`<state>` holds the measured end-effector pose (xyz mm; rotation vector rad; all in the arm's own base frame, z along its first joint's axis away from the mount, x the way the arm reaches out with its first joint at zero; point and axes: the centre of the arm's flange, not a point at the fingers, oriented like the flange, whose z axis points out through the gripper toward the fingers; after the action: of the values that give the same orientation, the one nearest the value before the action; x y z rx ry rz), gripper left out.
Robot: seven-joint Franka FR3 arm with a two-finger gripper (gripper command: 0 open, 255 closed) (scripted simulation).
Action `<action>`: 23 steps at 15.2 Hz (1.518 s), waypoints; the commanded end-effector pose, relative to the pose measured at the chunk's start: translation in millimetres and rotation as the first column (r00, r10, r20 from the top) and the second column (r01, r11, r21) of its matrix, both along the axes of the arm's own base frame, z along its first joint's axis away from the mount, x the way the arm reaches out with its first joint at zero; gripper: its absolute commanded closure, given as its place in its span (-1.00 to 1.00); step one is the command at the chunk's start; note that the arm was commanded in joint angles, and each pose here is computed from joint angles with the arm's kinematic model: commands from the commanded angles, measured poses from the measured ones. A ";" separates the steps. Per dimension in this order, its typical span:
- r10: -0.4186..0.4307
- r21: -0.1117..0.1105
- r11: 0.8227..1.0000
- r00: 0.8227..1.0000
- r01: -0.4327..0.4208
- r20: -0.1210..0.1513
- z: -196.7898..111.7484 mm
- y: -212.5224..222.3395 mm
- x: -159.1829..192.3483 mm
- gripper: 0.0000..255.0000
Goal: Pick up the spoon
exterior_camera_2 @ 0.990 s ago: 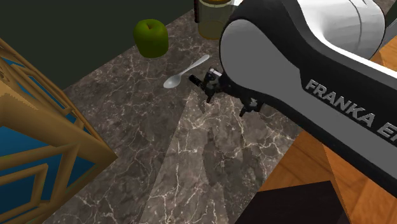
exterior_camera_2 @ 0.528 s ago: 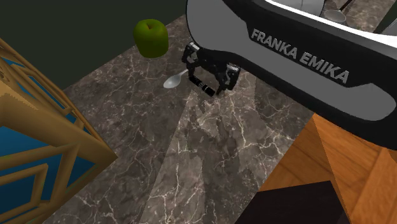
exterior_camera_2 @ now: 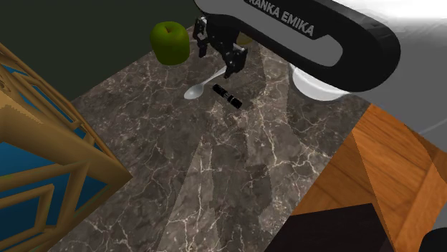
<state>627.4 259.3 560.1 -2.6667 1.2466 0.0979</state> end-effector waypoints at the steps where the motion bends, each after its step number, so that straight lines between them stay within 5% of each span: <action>1: -0.013 0.001 1.000 1.000 0.013 0.001 -9.1 0.4 4.4 -1.00; 8: -0.013 0.001 1.000 1.000 0.013 0.001 -38.5 0.4 4.3 -1.00; 9: -0.013 0.001 1.000 1.000 0.013 0.001 -38.3 0.0 4.8 1.00; 18: -0.013 0.001 1.000 1.000 0.013 0.001 -38.5 0.4 4.4 1.00; 23: -0.013 0.001 1.000 1.000 0.013 0.001 -12.1 0.4 4.4 1.00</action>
<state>632.4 259.6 542.8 -2.6571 1.2624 0.0940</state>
